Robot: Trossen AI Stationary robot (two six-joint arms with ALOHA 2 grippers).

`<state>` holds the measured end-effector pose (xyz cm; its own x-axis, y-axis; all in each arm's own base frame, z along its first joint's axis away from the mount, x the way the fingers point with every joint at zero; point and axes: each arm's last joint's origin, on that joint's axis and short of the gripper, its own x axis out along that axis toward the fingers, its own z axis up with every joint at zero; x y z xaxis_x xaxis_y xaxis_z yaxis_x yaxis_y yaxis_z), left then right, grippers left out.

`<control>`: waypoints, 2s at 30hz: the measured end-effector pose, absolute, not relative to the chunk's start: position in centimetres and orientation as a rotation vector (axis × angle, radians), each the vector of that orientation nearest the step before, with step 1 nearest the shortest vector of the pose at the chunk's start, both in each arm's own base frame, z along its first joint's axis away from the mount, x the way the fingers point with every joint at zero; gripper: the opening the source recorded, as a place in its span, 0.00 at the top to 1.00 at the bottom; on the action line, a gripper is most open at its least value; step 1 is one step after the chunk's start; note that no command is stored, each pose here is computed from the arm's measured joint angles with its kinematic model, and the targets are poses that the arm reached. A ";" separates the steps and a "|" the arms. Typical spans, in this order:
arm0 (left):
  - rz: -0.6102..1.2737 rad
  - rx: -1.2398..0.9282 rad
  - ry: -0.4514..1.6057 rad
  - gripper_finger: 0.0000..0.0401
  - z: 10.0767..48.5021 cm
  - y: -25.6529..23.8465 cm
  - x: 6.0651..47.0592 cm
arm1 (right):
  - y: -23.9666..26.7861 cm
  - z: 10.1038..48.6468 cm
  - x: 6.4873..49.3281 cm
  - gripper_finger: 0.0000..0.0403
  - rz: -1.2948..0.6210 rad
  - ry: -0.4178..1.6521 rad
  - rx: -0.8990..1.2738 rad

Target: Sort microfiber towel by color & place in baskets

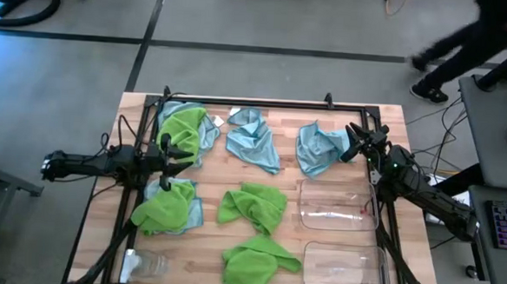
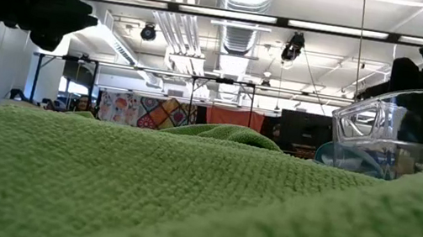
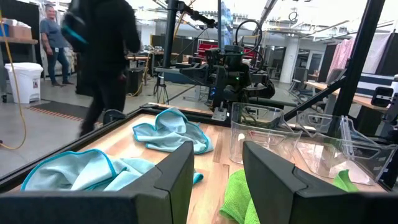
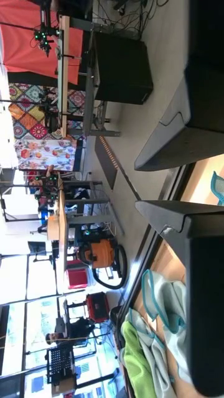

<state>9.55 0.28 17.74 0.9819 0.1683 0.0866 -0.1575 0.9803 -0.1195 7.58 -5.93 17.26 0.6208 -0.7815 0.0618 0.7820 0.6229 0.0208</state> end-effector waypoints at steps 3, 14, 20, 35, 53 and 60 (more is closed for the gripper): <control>0.164 -0.113 -0.097 0.69 17.7 0.3 9.5 | -5.9 17.3 7.6 0.80 -0.898 -0.067 -0.008; 0.165 -0.112 -0.097 0.69 17.7 0.3 9.5 | -5.9 17.3 7.6 0.80 -0.899 -0.069 -0.009; 0.171 -0.077 -0.100 0.69 17.8 0.3 9.5 | -5.9 17.6 7.6 0.80 -0.899 -0.107 -0.011; 0.732 0.196 -0.100 0.69 18.8 1.7 8.7 | -5.9 18.0 7.5 0.80 -0.893 -0.177 0.034; 0.771 0.014 -0.181 0.69 19.0 1.8 8.6 | -5.9 18.0 7.5 0.80 -0.875 -0.256 0.199; 0.751 -0.011 -0.192 0.69 19.0 1.8 8.6 | -5.9 18.0 7.5 0.80 -0.875 -0.258 0.203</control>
